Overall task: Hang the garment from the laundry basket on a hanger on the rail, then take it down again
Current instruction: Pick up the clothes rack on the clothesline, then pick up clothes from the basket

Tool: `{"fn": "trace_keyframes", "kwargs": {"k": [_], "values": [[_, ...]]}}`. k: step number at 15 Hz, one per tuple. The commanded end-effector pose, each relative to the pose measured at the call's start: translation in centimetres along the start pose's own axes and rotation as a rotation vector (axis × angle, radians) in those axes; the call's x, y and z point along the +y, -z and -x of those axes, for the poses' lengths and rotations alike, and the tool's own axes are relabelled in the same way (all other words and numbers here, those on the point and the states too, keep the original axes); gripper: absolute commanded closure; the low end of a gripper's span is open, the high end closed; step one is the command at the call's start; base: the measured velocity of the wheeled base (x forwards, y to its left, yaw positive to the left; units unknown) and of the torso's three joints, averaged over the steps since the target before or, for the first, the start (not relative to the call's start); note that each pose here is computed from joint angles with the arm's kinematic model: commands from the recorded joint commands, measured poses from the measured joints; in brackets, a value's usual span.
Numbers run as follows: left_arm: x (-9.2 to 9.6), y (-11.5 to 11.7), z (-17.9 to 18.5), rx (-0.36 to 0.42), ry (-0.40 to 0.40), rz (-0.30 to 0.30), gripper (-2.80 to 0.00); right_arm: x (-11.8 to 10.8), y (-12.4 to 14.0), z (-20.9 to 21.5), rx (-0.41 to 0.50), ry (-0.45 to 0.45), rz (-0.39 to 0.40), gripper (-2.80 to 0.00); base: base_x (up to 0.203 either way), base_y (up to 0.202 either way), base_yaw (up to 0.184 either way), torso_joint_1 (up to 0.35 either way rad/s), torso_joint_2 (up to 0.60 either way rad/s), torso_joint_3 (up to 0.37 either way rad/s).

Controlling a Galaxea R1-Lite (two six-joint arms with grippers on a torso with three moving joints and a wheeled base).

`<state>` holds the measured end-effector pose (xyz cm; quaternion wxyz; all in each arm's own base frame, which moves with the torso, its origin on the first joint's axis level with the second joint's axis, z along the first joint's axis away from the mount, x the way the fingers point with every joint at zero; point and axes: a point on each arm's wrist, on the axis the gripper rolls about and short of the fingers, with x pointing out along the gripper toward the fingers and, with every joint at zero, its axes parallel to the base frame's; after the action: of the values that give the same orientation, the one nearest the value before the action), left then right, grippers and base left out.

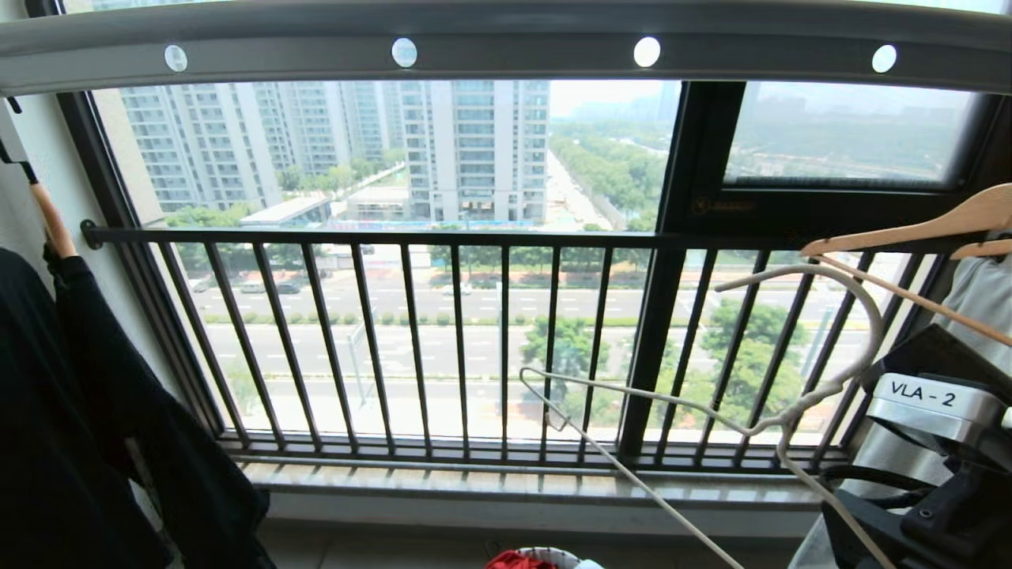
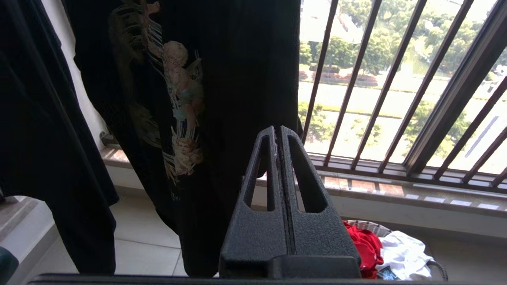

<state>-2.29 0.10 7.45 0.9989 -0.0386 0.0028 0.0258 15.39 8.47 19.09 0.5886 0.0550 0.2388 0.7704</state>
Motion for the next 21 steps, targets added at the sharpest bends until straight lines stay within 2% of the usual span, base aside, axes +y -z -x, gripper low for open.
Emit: {"fn": "trace_keyframes", "kwargs": {"k": [1,7,10,13,15,21], "values": [[0.0,0.0,0.0,0.001,-0.001,0.001,0.0,0.6,0.3,-0.7,0.014,-0.043,0.011,0.0,0.0,0.0,0.0,0.0,0.0,0.0],[0.0,0.0,0.0,0.001,-0.002,0.001,0.0,0.5,0.5,-0.9,0.024,-0.052,0.006,0.0,0.0,0.0,0.0,0.0,0.0,0.0],[0.0,0.0,0.0,0.001,-0.001,0.001,0.0,-1.3,1.1,-1.2,0.057,-0.028,-0.059,0.0,0.0,0.0,0.0,0.0,0.0,0.0],[0.0,0.0,0.0,0.001,-0.002,0.001,0.0,-2.8,1.3,0.8,0.004,0.095,-0.003,0.0,0.0,0.0,0.0,0.0,0.0,0.0],[0.0,0.0,0.0,0.001,-0.002,0.001,0.0,-3.4,1.9,1.9,-0.02,0.155,-0.003,0.0,0.0,0.0,0.0,0.0,0.0,0.0],[0.0,0.0,0.0,0.001,-0.002,0.001,0.0,-4.0,1.7,2.4,-0.031,0.178,0.048,0.0,0.0,0.0,0.0,0.0,0.0,0.0]]}}
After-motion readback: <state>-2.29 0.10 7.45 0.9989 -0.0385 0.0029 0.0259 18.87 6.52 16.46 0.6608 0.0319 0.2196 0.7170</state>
